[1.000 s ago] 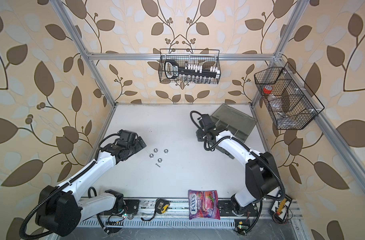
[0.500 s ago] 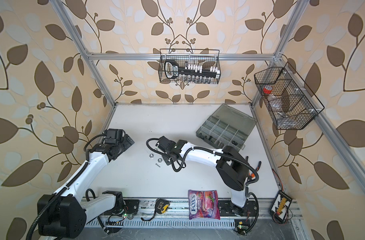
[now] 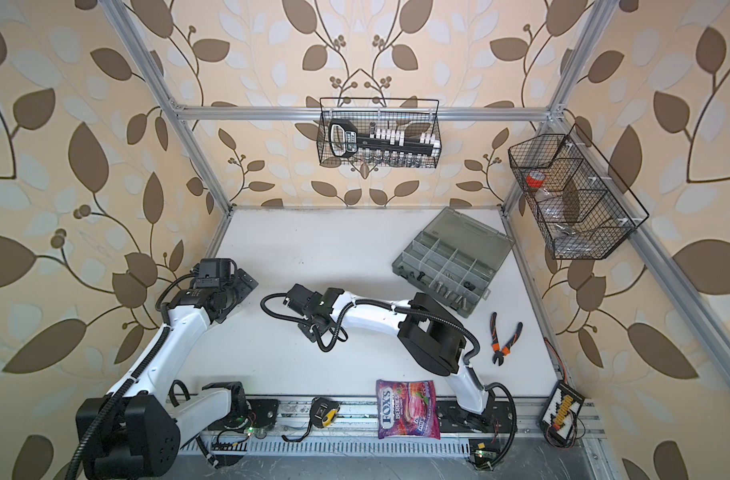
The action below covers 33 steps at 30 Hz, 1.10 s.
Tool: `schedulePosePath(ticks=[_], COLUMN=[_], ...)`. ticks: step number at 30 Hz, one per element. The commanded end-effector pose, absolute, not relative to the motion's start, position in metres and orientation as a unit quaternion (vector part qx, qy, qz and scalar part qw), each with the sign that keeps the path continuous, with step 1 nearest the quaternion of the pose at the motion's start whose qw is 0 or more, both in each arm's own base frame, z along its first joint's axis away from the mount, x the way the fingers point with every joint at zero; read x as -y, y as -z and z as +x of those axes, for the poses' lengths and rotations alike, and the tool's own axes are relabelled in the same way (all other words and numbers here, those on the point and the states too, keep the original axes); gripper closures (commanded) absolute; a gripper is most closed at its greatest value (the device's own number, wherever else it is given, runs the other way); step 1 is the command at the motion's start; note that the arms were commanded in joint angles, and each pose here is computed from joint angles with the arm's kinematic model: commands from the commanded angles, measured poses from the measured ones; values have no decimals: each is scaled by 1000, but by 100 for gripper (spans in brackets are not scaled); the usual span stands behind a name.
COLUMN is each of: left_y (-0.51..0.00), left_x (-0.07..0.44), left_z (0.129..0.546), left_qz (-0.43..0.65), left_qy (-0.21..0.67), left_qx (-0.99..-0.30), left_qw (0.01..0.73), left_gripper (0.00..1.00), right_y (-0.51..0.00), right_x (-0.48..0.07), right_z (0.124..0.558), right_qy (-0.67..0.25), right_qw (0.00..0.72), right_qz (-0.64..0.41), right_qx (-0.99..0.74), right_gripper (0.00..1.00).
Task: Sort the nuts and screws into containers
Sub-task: 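Move the open right gripper back over the silver nuts, then lower the right gripper and close it on the last thin screw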
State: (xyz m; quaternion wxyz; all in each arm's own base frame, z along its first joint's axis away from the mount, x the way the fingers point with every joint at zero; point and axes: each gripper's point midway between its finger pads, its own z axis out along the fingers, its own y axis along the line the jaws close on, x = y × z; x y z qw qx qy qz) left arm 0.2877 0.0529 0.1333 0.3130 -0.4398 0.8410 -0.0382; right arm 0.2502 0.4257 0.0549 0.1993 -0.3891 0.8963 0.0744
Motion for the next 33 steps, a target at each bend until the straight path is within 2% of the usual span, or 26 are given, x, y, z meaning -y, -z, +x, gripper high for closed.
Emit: schedulePosePath(ticks=[1, 21, 30, 33], left_y=[-147, -146, -147, -148], left_x=[-53, -51, -51, -52], left_z=[290, 289, 289, 289], left_qz=[-450, -447, -446, -447], left_qy=[56, 59, 60, 60], left_qx=[-830, -831, -831, -829], left_qw=[326, 327, 328, 330], left_gripper=[1, 1, 1, 1], right_y=[-45, -7, 6, 8], right_x=[-432, -429, -425, -423], right_z=[244, 241, 237, 235], right_qy=[-76, -52, -47, -46], right_qw=[178, 145, 127, 121], right_qz=[-405, -413, -417, -417], right_qx=[-894, -897, -899, -899], right_gripper=[75, 75, 85, 91])
